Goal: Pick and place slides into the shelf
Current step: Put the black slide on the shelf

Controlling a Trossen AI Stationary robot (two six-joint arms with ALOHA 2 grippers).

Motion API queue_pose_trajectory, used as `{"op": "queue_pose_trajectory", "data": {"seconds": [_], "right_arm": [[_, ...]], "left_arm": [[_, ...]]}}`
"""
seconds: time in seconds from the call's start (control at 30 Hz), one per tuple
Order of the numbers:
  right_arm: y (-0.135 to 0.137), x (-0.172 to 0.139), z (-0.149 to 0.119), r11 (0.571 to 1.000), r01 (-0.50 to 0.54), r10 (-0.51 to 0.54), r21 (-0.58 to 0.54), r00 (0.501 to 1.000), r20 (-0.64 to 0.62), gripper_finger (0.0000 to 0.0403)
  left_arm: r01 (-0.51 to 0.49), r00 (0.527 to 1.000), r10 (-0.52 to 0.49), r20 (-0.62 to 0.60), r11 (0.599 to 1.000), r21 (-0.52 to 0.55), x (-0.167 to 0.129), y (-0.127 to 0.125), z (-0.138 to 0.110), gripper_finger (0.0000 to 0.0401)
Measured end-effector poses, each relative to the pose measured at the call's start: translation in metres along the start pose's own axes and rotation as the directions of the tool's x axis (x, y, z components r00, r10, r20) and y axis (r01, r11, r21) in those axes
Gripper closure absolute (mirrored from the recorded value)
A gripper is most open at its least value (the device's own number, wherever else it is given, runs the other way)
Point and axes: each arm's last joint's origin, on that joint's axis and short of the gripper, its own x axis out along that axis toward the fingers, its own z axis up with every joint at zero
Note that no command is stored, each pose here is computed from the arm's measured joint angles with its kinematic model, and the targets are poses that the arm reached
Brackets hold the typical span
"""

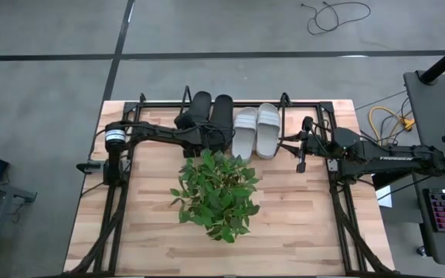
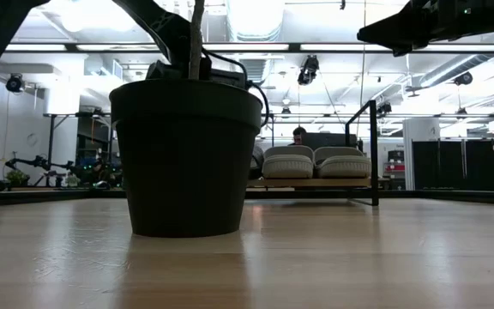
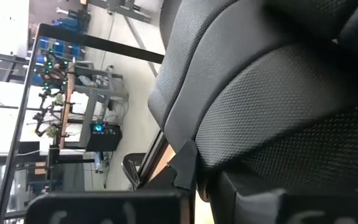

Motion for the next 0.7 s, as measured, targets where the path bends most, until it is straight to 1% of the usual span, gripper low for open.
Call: {"op": "queue_pose_trajectory", "data": {"seconds": [0.1, 0.2, 0.3, 0.47, 0.53, 0.6, 0.7], "right_arm": [[0.0, 0.0, 0.0, 1.0, 0.0, 0.0, 0.0, 1.0, 0.0, 0.0331], [0.0, 0.0, 0.0, 1.0, 0.0, 0.0, -0.001, 1.0, 0.0, 0.0327], [0.0, 0.0, 0.0, 1.0, 0.0, 0.0, -0.003, 1.0, 0.0, 0.0325], [0.0, 0.0, 0.0, 1.0, 0.0, 0.0, -0.003, 1.0, 0.0, 0.0332], [0.0, 0.0, 0.0, 1.0, 0.0, 0.0, -0.003, 1.0, 0.0, 0.0335], [0.0, 0.0, 0.0, 1.0, 0.0, 0.0, -0.003, 1.0, 0.0, 0.0335], [0.0, 0.0, 0.0, 1.0, 0.0, 0.0, -0.015, 1.0, 0.0, 0.0331]], "left_arm": [[0.019, 1.0, -0.019, 0.001, 1.0, 0.012, -0.002, 0.003, 0.002, 0.0381], [0.052, 0.999, -0.052, -0.003, 0.998, 0.037, -0.005, 0.007, 0.004, 0.0353], [0.091, 0.996, -0.091, -0.004, 0.994, 0.06, -0.009, 0.011, 0.006, 0.0312], [0.098, 0.995, -0.1, 0.013, 0.986, 0.137, -0.014, 0.019, 0.009, 0.0239], [0.098, 0.995, -0.102, 0.019, 0.984, 0.148, -0.016, 0.023, 0.009, 0.0214], [0.102, 0.994, -0.108, 0.025, 0.982, 0.158, -0.018, 0.027, 0.009, 0.0196], [0.135, 0.99, -0.141, 0.028, 0.98, 0.146, -0.021, 0.033, 0.009, 0.0183]]}}
